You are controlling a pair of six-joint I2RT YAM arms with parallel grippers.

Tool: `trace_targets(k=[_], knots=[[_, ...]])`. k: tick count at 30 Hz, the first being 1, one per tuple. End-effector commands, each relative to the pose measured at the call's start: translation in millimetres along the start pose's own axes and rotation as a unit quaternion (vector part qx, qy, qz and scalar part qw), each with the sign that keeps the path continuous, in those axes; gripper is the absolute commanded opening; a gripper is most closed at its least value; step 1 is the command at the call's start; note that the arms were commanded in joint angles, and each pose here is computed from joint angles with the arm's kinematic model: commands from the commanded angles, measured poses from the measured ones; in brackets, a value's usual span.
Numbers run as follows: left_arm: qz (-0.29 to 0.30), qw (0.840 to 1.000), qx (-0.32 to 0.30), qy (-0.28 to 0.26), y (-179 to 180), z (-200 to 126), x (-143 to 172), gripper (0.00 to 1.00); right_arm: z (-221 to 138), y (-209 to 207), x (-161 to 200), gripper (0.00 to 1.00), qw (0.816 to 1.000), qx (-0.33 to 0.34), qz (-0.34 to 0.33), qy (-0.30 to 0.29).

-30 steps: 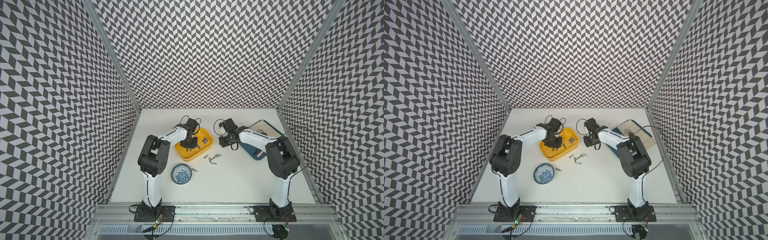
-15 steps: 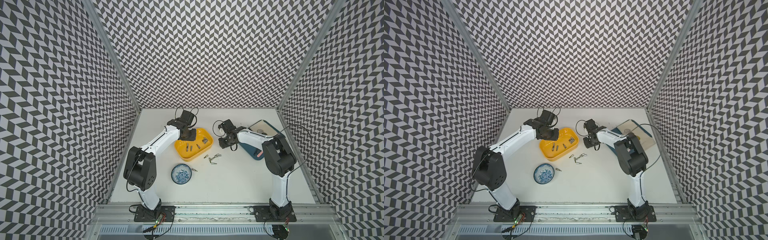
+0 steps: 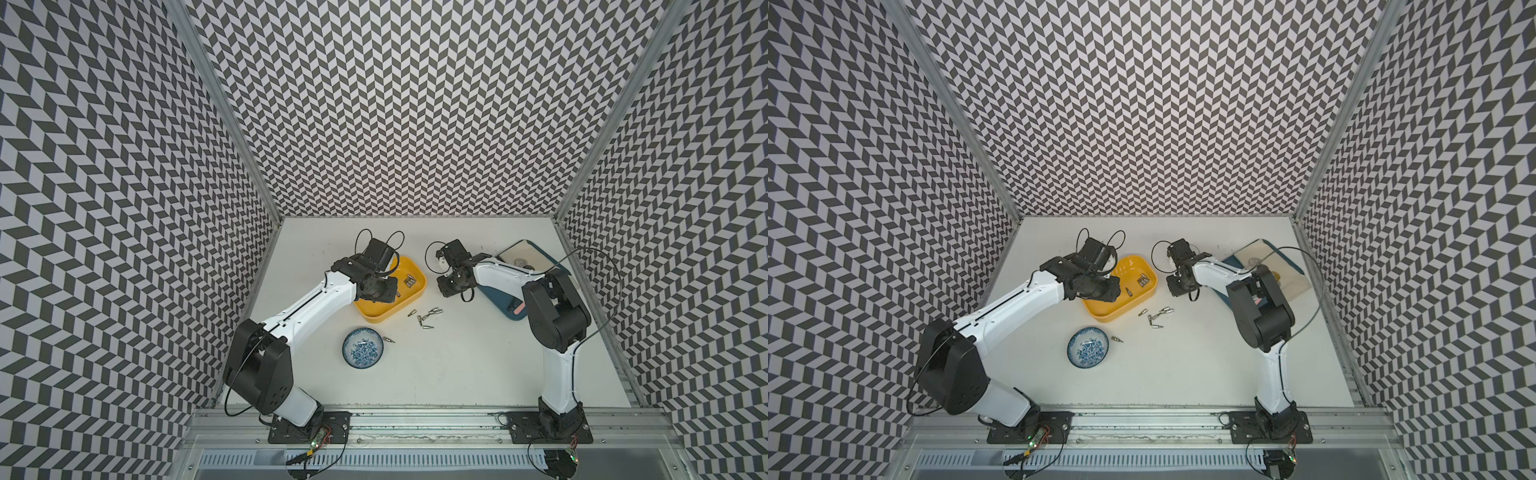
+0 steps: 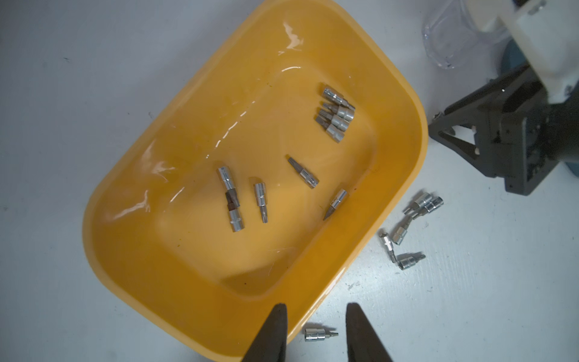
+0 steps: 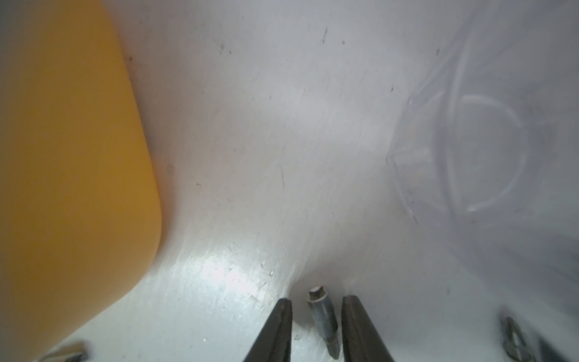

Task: Put the bit on the desktop into the storage box
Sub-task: Pick up the screwdriver bit from the center of the board.

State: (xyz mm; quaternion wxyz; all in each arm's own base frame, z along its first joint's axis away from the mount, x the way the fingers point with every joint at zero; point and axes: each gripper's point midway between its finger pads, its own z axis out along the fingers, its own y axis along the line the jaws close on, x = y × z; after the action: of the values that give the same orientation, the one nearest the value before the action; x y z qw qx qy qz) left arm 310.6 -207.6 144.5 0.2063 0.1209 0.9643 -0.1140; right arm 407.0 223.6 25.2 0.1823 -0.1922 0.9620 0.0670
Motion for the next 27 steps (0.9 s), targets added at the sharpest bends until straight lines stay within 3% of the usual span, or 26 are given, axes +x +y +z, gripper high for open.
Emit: trace_targets(k=[1,4,12,18,22,27], knots=[[0.004,1.000,0.017,-0.002,-13.2,-9.5,11.2,0.35,3.8,0.1,-3.1,0.26,1.000,0.005,-0.006,-0.004],[-0.006,1.000,0.026,-0.005,-14.9,-11.9,17.4,0.35,-0.5,1.9,-5.6,0.18,1.000,0.001,-0.006,-0.009],[0.002,0.999,0.032,0.004,-20.7,-14.8,30.2,0.36,-21.1,6.5,-14.3,0.10,1.000,-0.003,-0.005,-0.028],[-0.004,0.999,0.033,0.007,-26.1,-15.4,40.1,0.36,-69.7,17.8,-39.5,0.06,0.997,-0.006,-0.006,-0.076],[-0.004,1.000,0.030,0.009,-28.2,-16.3,50.1,0.36,-109.4,38.2,-62.4,0.04,0.992,-0.038,-0.009,-0.117],[-0.013,1.000,0.020,0.020,-25.6,-13.2,68.3,0.36,-126.1,76.4,-81.2,0.00,0.987,-0.107,-0.024,-0.117]])
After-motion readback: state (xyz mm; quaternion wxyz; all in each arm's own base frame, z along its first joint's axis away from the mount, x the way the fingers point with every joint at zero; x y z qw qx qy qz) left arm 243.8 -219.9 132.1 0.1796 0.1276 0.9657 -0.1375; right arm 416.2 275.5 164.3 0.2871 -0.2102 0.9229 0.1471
